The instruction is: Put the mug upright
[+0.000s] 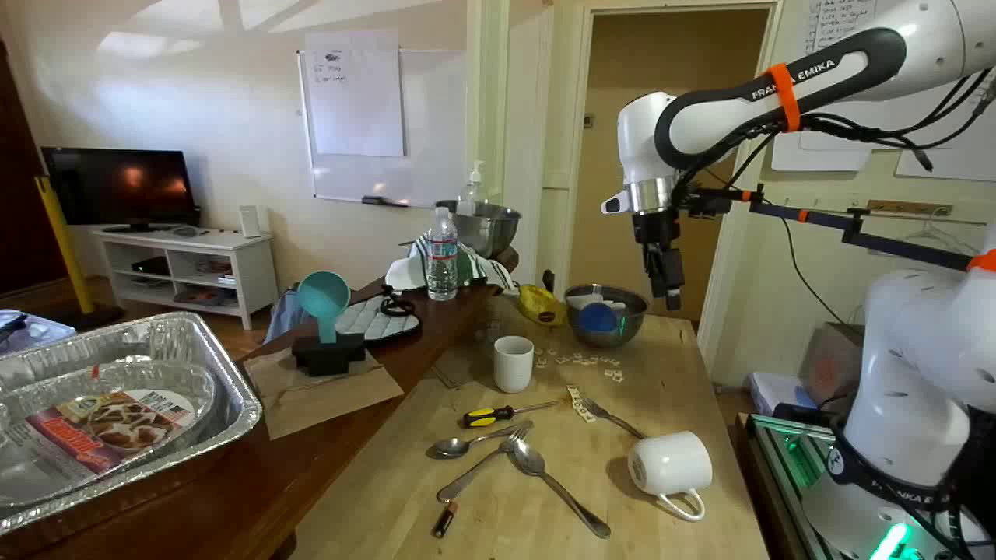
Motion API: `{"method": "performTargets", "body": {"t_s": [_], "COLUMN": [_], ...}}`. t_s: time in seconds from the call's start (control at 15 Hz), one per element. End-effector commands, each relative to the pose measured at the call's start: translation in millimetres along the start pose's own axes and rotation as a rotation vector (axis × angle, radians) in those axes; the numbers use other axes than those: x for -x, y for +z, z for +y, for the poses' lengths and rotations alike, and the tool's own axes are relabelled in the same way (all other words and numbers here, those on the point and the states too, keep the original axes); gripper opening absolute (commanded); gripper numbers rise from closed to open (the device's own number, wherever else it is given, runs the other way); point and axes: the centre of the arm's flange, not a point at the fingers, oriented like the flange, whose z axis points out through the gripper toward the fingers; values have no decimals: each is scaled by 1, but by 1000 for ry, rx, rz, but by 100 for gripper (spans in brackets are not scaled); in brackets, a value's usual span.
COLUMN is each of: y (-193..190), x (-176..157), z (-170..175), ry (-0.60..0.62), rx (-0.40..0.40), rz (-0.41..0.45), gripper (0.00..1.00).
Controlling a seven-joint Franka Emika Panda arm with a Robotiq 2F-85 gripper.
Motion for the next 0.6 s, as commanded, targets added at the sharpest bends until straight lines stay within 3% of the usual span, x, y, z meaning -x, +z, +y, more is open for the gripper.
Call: {"method": "performTargets", "body": {"t_s": [0.0,0.27,0.33,0.53], "y": [0,0,3,22], "x": [0,0,1,6], "z": [0,0,-3,-18], "ry": [0,0,67,97], "rx": [0,0,-35,-68], "rz": [0,0,-19,21], "gripper": [100,100,100,100]}}
